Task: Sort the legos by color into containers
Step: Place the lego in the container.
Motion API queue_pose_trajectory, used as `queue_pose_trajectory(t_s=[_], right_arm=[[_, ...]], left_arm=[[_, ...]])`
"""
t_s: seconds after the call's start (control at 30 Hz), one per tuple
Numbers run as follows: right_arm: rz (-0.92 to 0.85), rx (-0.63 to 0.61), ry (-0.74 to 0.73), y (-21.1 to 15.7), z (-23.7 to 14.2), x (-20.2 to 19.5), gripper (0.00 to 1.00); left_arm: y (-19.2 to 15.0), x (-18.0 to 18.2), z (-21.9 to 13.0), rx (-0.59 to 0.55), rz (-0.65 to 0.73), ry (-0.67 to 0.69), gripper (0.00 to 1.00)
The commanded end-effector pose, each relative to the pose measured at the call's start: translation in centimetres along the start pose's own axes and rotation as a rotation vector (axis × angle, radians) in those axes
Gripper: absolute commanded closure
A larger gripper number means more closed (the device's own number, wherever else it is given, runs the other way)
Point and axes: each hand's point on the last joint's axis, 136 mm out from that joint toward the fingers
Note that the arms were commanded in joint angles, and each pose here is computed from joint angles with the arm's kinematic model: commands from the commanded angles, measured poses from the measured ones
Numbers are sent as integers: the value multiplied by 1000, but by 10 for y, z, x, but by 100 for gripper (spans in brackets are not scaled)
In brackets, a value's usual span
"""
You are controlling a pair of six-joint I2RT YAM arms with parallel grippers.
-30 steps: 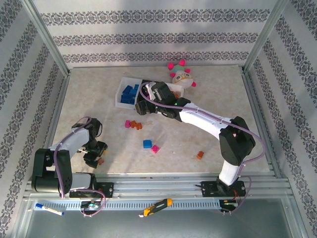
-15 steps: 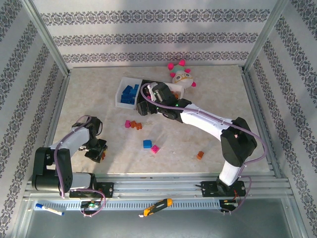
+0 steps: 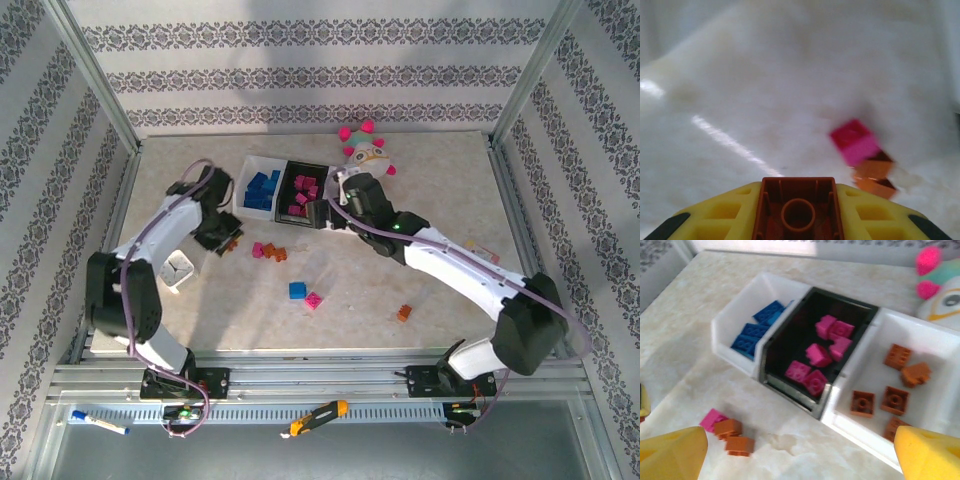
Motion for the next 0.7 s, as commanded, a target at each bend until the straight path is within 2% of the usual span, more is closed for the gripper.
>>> queue_pose_trajectory(t_s=[0.0, 0.33, 0.47, 0.67], right_arm=[[56, -51, -106, 3, -18, -31, 4], [135, -99, -246, -16, -74, -80, 5], [149, -100, -281, -25, -91, -91, 5], [144, -95, -292, -27, -104, -96, 6]], left_arm=[[-11, -40, -2, 3, 163, 0, 72], [-39, -186, 8, -55, 452, -105, 73], [-49, -238, 15, -119, 533, -190, 73], [-49, -281, 44, -166, 579, -260, 72]])
Point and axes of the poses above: each hand's point on the last joint's axis, 136 mm out from that joint toward the fingers, its own z axis out along the fingers, its own x axis along the line the jaws close on, y = z × x, and after that the axes turned 2 degrees about z, right-handed
